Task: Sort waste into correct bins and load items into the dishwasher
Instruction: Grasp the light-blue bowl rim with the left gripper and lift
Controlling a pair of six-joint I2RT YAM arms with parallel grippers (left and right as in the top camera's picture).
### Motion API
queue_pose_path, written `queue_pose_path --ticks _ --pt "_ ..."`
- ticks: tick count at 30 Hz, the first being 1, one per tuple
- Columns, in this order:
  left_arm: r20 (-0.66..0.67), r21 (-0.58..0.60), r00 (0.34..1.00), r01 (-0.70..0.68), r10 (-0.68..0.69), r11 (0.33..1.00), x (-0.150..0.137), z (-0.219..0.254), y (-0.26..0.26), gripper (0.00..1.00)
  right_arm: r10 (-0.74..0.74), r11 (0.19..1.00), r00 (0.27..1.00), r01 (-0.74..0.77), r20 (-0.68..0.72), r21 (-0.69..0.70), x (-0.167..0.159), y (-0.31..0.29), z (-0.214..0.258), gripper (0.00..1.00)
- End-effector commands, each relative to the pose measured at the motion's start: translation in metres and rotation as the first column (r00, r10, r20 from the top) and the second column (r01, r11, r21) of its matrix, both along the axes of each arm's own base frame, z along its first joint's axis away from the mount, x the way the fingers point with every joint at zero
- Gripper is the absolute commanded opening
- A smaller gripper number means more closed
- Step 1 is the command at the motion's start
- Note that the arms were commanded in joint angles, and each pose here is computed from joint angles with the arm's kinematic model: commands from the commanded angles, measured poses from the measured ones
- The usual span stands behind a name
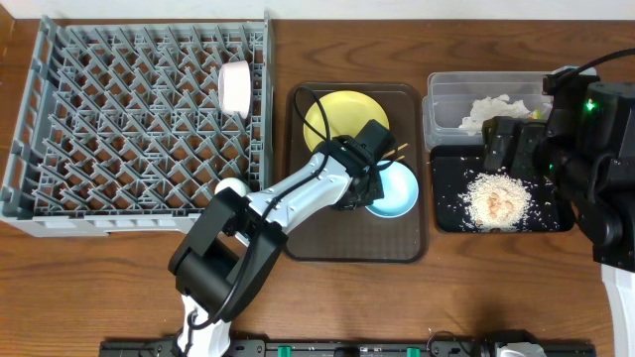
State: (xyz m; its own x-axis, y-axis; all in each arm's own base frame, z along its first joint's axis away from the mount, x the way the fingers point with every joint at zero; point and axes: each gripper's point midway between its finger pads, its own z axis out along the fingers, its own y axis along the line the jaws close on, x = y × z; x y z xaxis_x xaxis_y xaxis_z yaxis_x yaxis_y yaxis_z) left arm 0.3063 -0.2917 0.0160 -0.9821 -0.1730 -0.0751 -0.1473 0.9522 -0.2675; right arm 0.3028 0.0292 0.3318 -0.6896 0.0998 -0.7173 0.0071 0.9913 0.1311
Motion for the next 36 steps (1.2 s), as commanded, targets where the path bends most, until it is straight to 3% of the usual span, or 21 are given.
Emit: queue_pose_path --ticks 1,7,15,18,23,28,31,36 --pt "-0.005 0.029 1.000 -0.024 0.024 0.999 0.001 -0.008 0.007 0.08 -0.017 1.000 1.000 0.017 0.002 -0.002 0.001 -0.004 0.001 0.99" --pt "0.038 -0.012 0.998 0.045 -0.044 0.999 0.005 0.005 -0.001 0.07 -0.017 1.000 1.000 0.017 0.002 -0.002 0.001 -0.004 0.001 0.99" --pt "0.274 -0.015 0.945 0.193 -0.182 0.981 0.027 0.078 0.005 0.07 -0.017 1.000 1.000 0.017 0.002 -0.002 0.001 -0.004 0.001 0.99" --pt "0.356 0.056 0.917 0.171 -0.179 0.984 0.039 0.100 0.024 0.07 -0.017 1.000 1.000 0.017 0.002 -0.002 0.001 -0.004 0.001 0.99" --pt "0.471 0.316 0.868 0.000 -0.157 0.949 0.064 0.128 0.092 0.07 -0.017 1.000 1.000 0.017 0.002 -0.002 0.001 -0.004 0.001 0.99" --pt "0.525 0.543 0.836 -0.182 -0.162 0.820 0.084 0.153 0.168 0.07 -0.017 1.000 1.000 0.017 0.002 -0.002 0.001 -0.004 0.001 0.99" --pt "0.553 0.689 0.813 -0.322 -0.183 0.649 0.092 0.177 0.219 0.07 -0.017 1.000 1.000 0.017 0.002 -0.002 0.001 -0.004 0.001 0.99" --pt "0.565 0.798 0.793 -0.455 -0.227 0.394 0.092 0.217 0.264 0.07 -0.017 1.000 1.000 0.017 0.002 -0.002 0.001 -0.004 0.001 0.99"
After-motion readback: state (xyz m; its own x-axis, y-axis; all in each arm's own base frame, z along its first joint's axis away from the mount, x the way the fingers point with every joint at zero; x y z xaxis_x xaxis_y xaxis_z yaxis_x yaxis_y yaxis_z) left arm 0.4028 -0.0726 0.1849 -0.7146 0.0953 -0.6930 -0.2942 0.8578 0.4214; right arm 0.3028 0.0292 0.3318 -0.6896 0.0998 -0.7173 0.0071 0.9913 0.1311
